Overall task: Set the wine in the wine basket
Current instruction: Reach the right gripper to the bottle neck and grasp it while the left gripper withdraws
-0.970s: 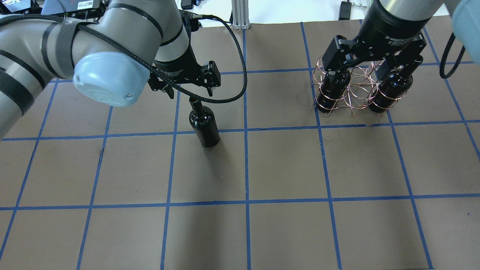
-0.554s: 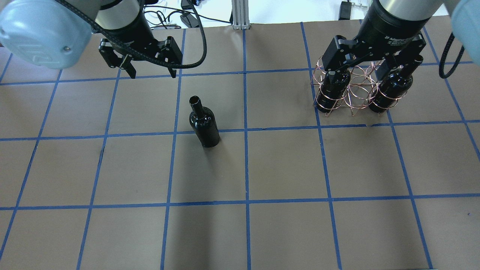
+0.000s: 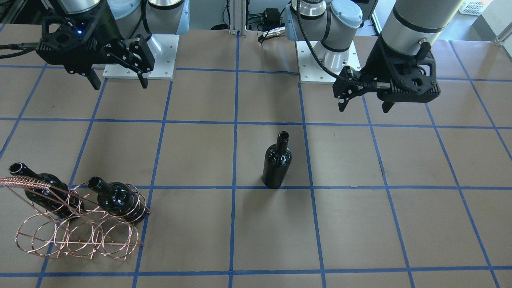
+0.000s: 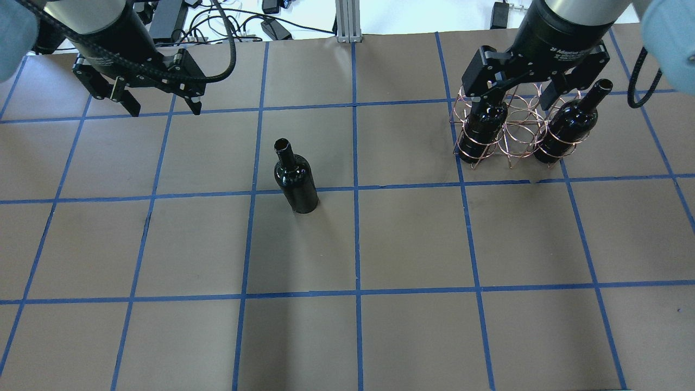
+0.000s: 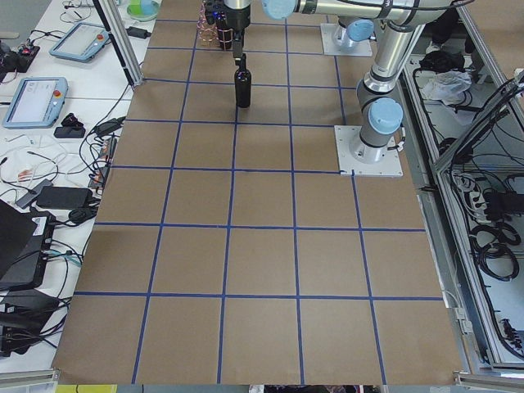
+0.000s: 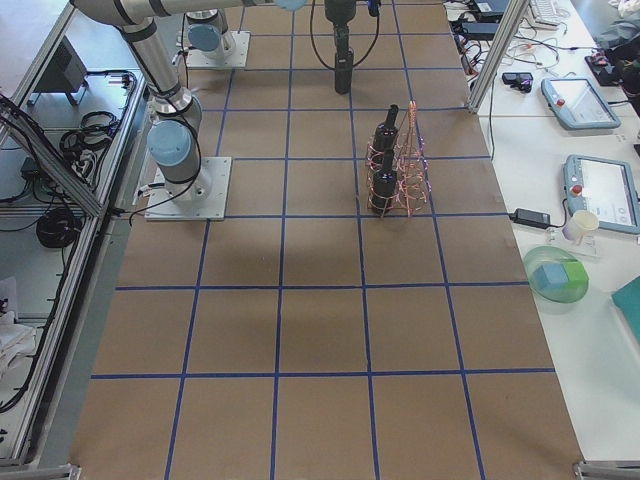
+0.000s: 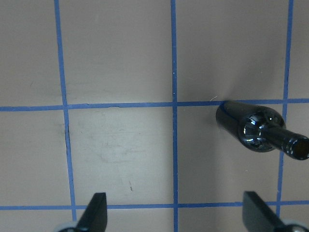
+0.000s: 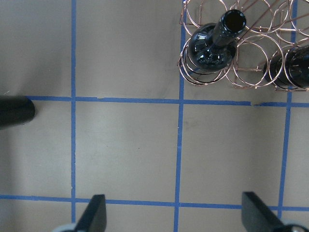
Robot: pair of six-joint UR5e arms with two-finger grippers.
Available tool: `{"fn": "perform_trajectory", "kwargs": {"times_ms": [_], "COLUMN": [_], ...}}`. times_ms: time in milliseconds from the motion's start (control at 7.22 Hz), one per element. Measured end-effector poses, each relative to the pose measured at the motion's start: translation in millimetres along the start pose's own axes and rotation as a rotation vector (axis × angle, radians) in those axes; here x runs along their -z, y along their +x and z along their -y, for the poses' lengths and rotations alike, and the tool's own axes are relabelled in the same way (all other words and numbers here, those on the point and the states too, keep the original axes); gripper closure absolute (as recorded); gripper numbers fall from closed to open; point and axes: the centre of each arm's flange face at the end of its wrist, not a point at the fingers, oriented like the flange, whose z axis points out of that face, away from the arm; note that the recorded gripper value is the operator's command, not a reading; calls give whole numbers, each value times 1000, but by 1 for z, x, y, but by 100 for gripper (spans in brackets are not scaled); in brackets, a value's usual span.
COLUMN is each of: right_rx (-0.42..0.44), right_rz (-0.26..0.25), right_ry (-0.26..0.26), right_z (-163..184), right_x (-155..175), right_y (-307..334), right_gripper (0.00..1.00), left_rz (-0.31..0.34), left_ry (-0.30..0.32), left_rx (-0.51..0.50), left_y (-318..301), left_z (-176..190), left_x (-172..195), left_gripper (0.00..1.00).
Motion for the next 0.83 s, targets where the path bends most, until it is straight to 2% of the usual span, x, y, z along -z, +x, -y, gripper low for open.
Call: {"fn": "perform_trajectory", "kwargs": {"times_ms": [139, 554, 831], "right_rx": [-1, -112, -158], "right_rz": [-2, 3, 23], "right_ry": [-3, -39, -12], "right_z": [9, 10, 8], "right_x": [-3, -29, -49], "right_y": [-21, -121, -178], "right_gripper": [0, 0, 0], "left_rz": [2, 11, 3], "left_ry": [-2, -3, -15], "left_rx": [12, 17, 14], "left_y": [-8, -12, -9], "left_z": [-3, -15, -18], "left_x": [3, 11, 8], "left_gripper": [0, 0, 0]}}
